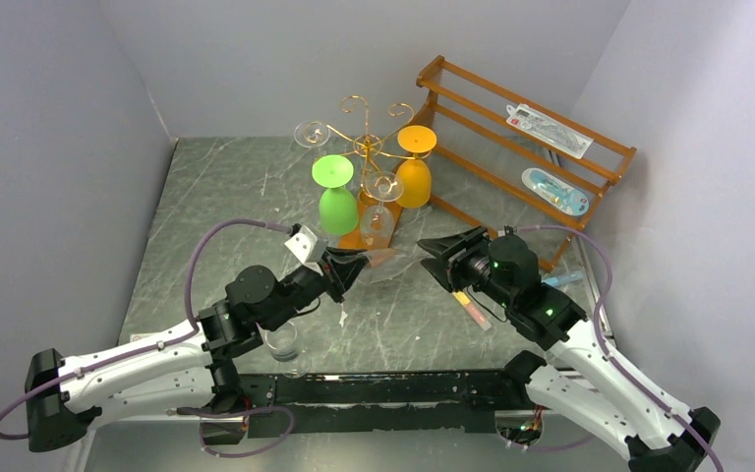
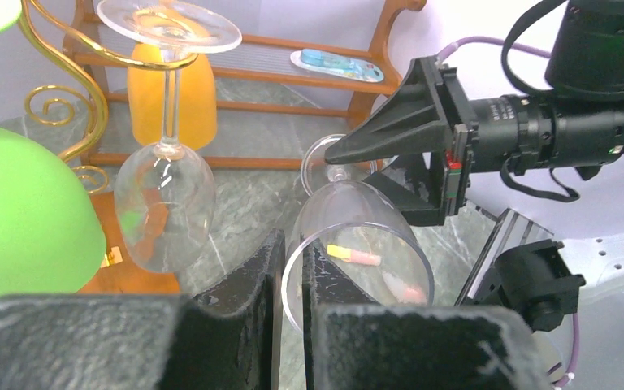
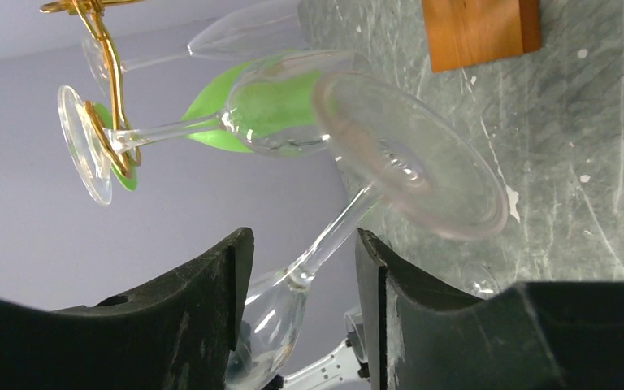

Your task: Place the wine glass upside down on the wine glass rack

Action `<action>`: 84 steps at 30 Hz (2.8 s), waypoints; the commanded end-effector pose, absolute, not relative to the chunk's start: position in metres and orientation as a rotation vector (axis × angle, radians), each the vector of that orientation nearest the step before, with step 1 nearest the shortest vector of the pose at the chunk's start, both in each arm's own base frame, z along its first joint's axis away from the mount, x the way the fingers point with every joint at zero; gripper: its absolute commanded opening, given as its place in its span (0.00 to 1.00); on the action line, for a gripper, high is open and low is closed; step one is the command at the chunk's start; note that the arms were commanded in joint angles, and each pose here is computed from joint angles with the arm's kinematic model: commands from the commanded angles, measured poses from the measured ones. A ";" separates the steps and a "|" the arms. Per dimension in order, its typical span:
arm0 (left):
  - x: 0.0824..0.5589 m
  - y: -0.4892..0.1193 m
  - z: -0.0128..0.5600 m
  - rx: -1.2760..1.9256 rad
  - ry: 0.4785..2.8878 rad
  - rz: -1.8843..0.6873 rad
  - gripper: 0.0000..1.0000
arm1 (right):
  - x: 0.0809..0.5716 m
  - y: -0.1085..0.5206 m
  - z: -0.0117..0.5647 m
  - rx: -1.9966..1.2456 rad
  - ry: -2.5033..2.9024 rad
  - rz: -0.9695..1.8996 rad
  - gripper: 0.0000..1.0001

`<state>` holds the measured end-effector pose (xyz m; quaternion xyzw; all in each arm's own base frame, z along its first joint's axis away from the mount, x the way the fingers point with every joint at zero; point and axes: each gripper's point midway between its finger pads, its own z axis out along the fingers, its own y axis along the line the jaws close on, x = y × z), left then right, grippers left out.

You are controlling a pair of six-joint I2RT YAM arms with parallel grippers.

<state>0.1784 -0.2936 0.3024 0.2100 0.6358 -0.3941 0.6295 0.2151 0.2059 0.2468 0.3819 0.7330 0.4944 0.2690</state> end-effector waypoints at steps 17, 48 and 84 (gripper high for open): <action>0.159 -0.299 0.321 0.473 1.314 -1.066 0.10 | 0.232 0.217 0.280 1.073 1.842 1.486 0.08; 0.127 -0.285 0.360 0.452 1.455 -1.252 0.97 | 0.206 0.204 0.327 -0.148 1.482 1.048 0.00; 0.123 -0.295 0.413 0.043 1.560 -1.636 0.97 | 0.139 0.267 0.351 -0.993 1.202 1.195 0.00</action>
